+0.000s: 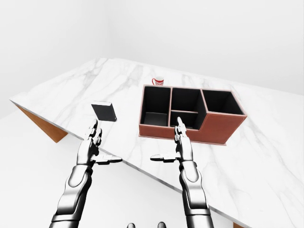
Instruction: Pick up the book and place it in the right compartment of the caddy.
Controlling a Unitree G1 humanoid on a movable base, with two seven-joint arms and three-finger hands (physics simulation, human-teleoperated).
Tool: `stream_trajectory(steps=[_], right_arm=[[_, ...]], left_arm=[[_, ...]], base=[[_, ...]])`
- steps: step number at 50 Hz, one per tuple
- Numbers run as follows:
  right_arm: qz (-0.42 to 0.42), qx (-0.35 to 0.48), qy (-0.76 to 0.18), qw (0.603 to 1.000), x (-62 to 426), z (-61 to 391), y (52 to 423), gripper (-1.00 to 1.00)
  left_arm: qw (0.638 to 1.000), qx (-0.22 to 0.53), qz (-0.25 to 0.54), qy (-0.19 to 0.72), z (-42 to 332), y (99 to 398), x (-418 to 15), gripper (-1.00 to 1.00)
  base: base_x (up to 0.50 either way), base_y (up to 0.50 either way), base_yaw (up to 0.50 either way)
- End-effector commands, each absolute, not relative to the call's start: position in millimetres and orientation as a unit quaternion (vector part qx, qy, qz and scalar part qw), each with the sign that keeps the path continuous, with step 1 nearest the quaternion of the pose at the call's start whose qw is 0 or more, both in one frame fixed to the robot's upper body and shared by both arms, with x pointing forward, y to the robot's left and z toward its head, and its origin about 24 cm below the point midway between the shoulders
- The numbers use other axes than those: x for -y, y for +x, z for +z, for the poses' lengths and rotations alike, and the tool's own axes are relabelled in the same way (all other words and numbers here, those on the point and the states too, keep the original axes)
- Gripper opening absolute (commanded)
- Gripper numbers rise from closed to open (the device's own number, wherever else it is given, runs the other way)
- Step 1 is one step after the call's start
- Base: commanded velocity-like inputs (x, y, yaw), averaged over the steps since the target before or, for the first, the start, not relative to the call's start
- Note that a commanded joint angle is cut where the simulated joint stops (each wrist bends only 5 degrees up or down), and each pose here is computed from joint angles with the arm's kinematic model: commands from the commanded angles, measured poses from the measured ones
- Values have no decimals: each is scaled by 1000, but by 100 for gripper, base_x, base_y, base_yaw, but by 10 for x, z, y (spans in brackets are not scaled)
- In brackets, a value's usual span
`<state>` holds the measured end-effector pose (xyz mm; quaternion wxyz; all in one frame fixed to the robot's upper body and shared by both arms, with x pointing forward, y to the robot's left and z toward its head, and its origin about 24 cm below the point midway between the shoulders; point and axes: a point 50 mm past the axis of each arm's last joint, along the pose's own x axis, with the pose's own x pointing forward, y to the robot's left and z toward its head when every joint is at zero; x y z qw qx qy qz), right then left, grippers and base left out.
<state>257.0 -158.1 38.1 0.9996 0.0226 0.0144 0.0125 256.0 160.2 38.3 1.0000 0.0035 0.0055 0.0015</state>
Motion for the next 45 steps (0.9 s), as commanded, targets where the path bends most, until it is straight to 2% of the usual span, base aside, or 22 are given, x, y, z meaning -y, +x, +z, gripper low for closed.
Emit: stream_trajectory(steps=[1, 11, 22, 29, 45], right_arm=[[13, -14, 22, 1000, 1577, 385, 2571, 100], [11, -11, 23, 1000, 1584, 404, 2567, 100], [-5, 33, 29, 999, 1620, 529, 2544, 100], [-24, 75, 41, 996, 1666, 649, 2533, 100], [-28, 83, 43, 995, 1668, 678, 2545, 100]], left_arm=[[1000, -6, 2, 4, 383, 2560, -1604, 100], [1000, -3, 3, 3, 383, 2561, -1606, 100], [996, 65, 44, -45, 605, 2607, -1702, 100], [994, 73, 59, -55, 639, 2602, -1736, 100], [993, 76, 70, -62, 653, 2593, -1757, 100]], base=[[0, 0, 0], [0, 0, 0], [0, 0, 0], [0, 0, 0], [0, 0, 0]])
